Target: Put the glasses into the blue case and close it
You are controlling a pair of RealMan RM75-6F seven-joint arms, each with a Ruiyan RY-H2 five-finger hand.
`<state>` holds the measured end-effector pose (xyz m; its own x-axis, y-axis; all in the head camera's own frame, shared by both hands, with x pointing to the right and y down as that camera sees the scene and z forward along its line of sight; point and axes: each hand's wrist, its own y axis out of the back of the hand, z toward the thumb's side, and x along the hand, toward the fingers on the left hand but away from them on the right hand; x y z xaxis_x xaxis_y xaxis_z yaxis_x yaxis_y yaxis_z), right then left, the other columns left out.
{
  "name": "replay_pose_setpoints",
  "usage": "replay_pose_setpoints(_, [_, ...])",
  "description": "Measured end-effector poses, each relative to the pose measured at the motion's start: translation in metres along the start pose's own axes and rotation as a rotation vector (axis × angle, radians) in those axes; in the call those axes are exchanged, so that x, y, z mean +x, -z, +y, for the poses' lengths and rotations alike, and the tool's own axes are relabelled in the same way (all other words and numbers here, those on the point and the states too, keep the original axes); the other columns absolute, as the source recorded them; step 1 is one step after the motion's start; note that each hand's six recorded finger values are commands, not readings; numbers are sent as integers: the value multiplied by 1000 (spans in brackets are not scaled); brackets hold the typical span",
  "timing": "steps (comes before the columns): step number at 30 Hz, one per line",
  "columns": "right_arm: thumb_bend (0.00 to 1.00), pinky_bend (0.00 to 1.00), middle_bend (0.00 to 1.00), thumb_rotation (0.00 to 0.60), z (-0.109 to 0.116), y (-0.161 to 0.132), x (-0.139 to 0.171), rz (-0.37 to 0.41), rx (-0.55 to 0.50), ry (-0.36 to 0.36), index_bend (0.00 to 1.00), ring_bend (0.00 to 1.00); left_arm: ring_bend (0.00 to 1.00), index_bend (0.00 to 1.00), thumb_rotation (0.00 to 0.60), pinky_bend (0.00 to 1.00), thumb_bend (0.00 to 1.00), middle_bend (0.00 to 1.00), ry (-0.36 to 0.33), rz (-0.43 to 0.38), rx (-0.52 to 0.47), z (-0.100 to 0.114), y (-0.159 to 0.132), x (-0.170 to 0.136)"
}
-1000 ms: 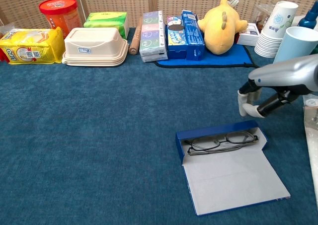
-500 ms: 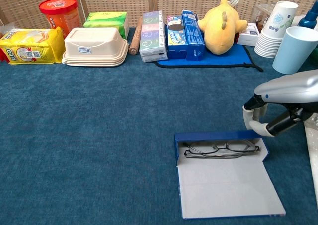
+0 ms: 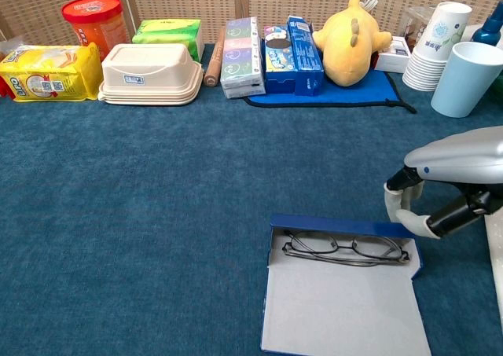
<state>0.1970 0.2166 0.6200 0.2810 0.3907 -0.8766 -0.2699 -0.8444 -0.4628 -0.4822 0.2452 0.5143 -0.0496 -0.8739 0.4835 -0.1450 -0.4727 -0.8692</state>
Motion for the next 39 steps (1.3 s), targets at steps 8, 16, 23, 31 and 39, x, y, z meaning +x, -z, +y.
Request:
replay_pose_setpoints(8, [574,93,329,163,14,-4,-2,16,5,51,340,241,0,82,600,0,278,55,1,-1,-4,-1,0,0])
replay_pose_setpoints(16, [581,93,329,166,27,-22,-20,75,18,61,341,241,0,83,600,0,278,55,-1,7,-5,0,2,-3])
replay_pose_setpoints(23, [579,93,329,164,15,-35,-20,104,39,14,342,241,0,82,600,0,278,55,5,17,-3,-1,7,-5])
replay_pose_setpoints(31, [579,93,329,160,3,-40,-9,118,39,-16,341,241,0,82,600,0,278,55,8,10,-8,-3,5,-3])
replay_pose_setpoints(39, [582,93,329,164,3,-43,-6,144,36,2,342,241,0,82,600,0,279,55,6,15,-9,-2,5,-6])
